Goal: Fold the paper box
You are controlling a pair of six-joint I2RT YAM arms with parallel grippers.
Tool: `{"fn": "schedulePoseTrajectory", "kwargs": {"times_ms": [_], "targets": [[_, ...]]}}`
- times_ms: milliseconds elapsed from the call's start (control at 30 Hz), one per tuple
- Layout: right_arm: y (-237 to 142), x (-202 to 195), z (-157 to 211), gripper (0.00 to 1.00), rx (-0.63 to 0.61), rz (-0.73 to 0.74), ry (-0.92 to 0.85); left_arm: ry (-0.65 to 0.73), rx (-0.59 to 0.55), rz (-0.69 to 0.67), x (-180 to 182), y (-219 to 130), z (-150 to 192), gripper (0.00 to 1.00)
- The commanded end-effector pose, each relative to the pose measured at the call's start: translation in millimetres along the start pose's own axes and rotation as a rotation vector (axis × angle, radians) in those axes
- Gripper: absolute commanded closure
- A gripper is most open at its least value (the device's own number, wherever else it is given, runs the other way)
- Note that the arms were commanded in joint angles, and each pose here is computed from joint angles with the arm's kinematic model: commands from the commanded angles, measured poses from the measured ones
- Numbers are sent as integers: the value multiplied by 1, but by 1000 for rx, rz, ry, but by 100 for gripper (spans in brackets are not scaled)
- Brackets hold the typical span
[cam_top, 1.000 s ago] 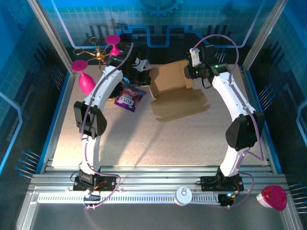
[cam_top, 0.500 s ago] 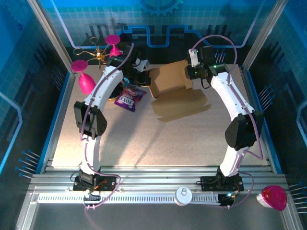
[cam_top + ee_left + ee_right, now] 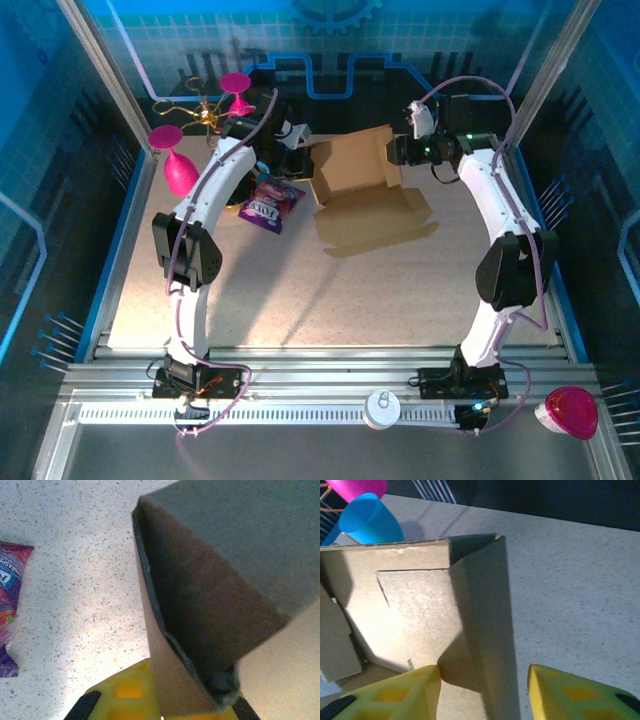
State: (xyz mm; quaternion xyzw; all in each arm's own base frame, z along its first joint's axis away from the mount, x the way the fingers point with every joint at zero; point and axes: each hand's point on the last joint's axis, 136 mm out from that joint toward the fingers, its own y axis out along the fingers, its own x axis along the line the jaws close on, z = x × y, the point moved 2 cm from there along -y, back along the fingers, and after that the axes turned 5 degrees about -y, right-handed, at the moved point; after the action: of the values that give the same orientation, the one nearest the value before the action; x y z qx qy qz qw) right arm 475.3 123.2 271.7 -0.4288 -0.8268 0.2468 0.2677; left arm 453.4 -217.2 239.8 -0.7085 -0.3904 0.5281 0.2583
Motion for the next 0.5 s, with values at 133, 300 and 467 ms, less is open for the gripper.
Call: {"fn": "schedulePoseTrajectory", "kwargs": {"times_ms": [133, 300, 467], "targets": [[9, -10, 6, 44, 37, -14, -2, 53, -21, 55, -21, -23, 4, 100], [12, -16, 3, 47, 41, 26, -8, 52, -20, 57, -21, -23, 4, 100], [23, -19, 7, 49, 75, 110, -33, 52, -18, 56, -21, -21, 4, 100]]}}
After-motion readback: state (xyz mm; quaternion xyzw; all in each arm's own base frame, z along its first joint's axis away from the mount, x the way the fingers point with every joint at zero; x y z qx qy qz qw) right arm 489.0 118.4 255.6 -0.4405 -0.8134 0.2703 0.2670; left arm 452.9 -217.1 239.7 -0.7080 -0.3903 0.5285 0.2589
